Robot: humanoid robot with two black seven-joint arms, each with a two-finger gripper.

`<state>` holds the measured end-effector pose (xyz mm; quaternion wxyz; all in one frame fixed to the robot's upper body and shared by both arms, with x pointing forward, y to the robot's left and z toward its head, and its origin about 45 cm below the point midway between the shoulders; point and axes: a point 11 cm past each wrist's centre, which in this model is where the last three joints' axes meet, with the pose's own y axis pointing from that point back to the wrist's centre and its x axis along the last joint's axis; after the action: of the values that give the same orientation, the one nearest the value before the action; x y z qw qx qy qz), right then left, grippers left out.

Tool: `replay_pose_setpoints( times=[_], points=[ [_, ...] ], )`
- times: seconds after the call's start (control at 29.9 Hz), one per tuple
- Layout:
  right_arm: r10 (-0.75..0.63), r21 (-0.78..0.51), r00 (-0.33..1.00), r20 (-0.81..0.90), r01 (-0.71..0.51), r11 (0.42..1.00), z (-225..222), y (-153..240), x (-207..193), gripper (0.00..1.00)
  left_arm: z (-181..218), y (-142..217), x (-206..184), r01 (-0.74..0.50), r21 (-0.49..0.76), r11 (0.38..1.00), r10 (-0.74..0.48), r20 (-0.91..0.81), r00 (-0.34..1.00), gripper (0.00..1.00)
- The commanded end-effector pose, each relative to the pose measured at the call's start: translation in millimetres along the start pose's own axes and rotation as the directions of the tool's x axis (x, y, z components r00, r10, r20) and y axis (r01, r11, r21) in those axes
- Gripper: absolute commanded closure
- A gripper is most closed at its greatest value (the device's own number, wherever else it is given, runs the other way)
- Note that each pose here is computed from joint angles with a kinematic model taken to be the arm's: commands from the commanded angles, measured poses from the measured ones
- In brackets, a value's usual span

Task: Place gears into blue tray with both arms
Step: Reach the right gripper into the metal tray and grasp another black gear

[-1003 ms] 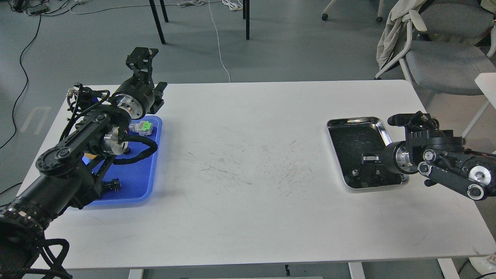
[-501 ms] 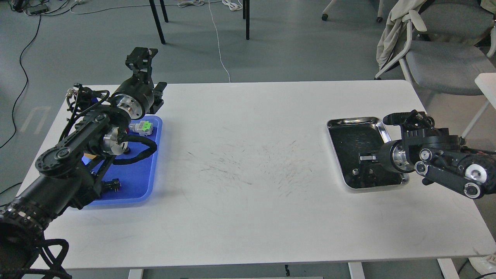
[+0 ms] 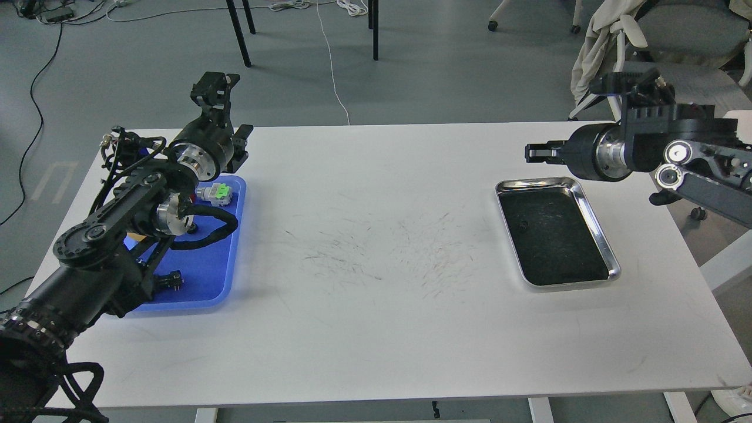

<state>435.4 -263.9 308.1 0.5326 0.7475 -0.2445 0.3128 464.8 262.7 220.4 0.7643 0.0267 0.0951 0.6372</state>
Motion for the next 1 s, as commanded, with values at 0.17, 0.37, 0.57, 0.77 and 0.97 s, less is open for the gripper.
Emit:
replay_pose_setpoints(
  times=[0.17, 0.37, 0.57, 0.77, 0.97],
  points=[
    [-0.029, -0.008, 0.999, 0.027, 0.029, 1.0, 5, -7, -12, 0.03, 0, 0, 2, -0.004, 0.0, 1.0, 0.004, 0.002, 1.0, 0.01],
    [-0.09, -0.071, 0.993, 0.082, 0.096, 0.993, 31, -30, -46, 0.03, 0, 0, 0, -0.002, 0.0, 1.0, 0.002, 0.0, 1.0, 0.01],
    [-0.135, -0.136, 0.988, 0.076, 0.145, 0.98, 48, -52, -78, 0.03, -1, 0, -2, 0.002, 0.0, 1.0, -0.002, -0.003, 1.0, 0.01],
    [-0.18, -0.174, 0.984, 0.015, 0.18, 0.968, 50, -72, -107, 0.03, -2, 0, -3, 0.006, 0.004, 1.0, -0.006, 0.0, 1.0, 0.01],
    [-0.201, -0.204, 0.98, 0.005, 0.197, 0.959, 54, -83, -121, 0.04, -6, 0, -8, 0.016, 0.015, 1.0, -0.017, 0.008, 1.0, 0.01]
  ],
)
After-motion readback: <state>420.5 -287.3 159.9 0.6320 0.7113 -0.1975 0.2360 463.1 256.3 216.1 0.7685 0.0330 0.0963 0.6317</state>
